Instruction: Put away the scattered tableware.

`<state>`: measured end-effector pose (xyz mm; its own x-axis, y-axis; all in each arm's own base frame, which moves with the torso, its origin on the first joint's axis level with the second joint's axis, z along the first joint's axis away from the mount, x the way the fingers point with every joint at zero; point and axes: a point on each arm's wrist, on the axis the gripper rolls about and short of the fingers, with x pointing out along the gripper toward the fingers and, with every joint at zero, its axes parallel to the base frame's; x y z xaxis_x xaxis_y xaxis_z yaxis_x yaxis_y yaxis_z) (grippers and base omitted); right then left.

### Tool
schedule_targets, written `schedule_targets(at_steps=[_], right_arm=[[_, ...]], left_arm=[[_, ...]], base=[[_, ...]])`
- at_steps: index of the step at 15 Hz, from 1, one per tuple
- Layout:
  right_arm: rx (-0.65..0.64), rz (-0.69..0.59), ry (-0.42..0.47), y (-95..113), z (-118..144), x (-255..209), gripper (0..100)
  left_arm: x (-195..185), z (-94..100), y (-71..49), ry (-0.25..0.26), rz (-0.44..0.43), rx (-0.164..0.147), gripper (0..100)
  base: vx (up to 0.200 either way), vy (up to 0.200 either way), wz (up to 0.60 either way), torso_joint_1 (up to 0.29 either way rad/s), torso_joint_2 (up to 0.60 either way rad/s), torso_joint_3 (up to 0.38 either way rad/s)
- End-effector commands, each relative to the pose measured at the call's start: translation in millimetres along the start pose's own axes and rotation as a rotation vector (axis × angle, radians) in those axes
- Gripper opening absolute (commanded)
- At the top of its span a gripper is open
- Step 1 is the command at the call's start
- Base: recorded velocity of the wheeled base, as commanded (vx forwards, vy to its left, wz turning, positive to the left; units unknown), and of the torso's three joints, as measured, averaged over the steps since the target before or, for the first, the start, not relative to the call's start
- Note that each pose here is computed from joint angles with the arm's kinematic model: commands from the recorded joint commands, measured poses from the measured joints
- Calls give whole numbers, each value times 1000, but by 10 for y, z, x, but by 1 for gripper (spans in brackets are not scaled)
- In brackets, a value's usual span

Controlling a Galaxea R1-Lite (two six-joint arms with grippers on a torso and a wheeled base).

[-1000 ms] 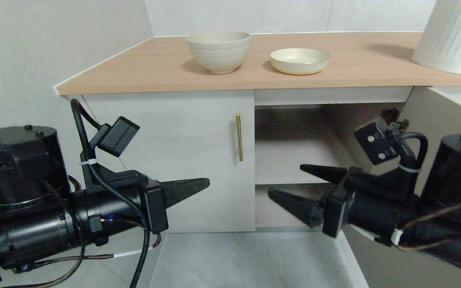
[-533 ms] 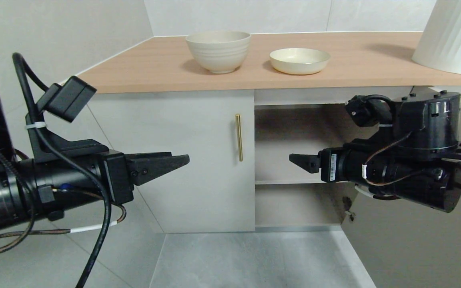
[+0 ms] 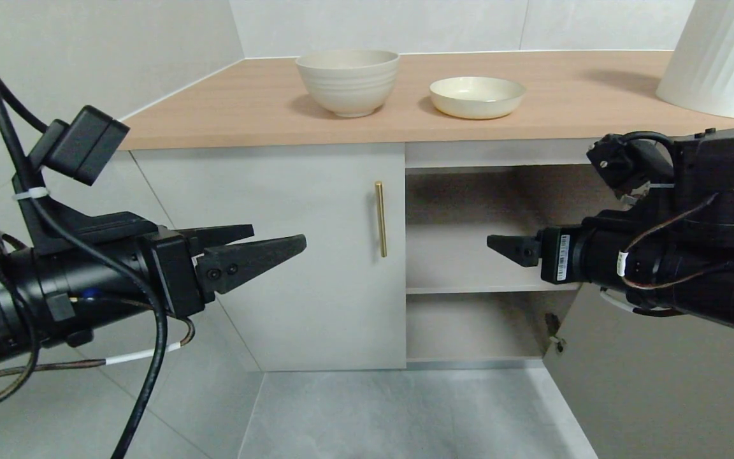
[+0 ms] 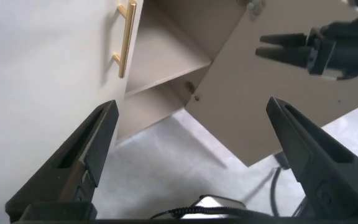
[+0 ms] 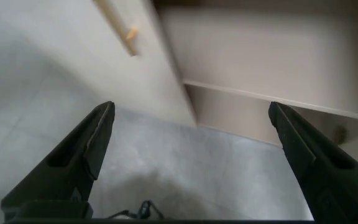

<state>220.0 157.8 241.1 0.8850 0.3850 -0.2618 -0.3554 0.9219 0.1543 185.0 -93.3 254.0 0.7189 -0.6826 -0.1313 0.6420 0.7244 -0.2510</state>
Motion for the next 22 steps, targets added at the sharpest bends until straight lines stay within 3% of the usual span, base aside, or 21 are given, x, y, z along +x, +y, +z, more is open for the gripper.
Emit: schedule_targets(at_steps=[1, 9, 13, 16, 22], right_arm=[[2, 2, -14, 0, 23, -45, 100], [1, 1, -12, -5, 20, -62, 100], [-4, 36, 3, -15, -24, -130, 100], [-11, 139, 55, -29, -13, -313, 100], [-101, 140, 49, -49, -64, -330, 100]], left_arm=[[7, -13, 6, 8, 2, 6, 100], [7, -16, 7, 10, 4, 5, 100], [-17, -17, -1, 4, 3, 7, 100], [-17, -19, -1, 6, 3, 5, 100], [3, -26, 8, 11, 6, 2, 100]], base=[[0, 0, 0, 0, 0, 0], [175, 0, 0, 2, 0, 1], [0, 0, 0, 0, 0, 0], [0, 0, 0, 0, 0, 0], [0, 0, 0, 0, 0, 0]])
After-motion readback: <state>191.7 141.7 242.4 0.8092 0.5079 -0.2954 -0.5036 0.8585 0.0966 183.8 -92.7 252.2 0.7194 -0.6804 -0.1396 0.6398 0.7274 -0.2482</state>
